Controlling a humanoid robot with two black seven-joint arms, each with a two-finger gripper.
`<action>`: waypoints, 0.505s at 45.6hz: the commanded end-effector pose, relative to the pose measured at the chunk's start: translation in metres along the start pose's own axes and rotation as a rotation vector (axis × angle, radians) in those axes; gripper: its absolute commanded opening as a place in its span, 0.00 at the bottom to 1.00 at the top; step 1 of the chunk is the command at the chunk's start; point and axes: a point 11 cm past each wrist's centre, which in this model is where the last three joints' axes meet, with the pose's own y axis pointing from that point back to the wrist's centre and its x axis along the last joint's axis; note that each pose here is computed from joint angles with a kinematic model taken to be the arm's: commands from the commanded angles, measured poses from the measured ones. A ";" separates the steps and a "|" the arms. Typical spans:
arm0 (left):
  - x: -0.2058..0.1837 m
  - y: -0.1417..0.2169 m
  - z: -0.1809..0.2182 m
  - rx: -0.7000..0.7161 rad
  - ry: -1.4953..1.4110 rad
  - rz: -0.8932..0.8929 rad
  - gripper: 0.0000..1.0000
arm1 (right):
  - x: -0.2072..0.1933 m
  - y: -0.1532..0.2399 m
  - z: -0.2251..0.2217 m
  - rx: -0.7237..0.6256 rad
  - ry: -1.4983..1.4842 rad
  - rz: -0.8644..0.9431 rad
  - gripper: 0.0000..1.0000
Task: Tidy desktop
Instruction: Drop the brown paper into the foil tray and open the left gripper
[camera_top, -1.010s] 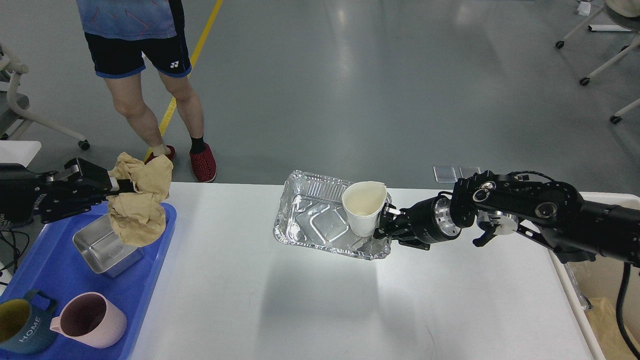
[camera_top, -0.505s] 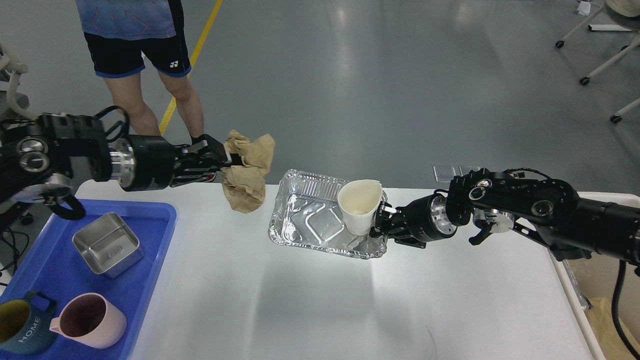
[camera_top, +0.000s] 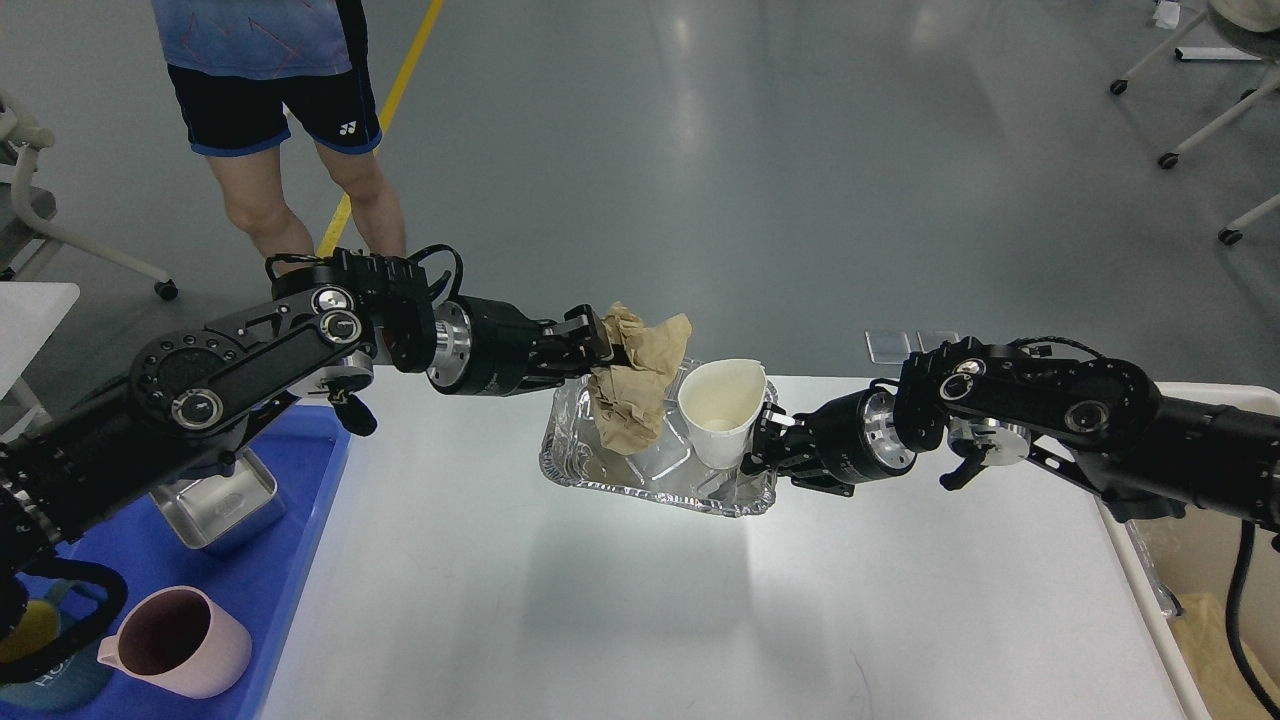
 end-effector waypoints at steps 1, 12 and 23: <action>-0.010 -0.014 0.001 0.008 -0.005 -0.025 0.06 | 0.000 0.000 0.001 -0.001 -0.001 0.001 0.00; -0.016 -0.025 -0.013 0.062 -0.001 -0.003 0.27 | 0.000 0.000 0.001 -0.001 -0.001 0.001 0.00; -0.010 -0.024 -0.017 0.070 0.014 0.031 0.74 | 0.000 0.000 0.001 -0.001 -0.002 0.000 0.00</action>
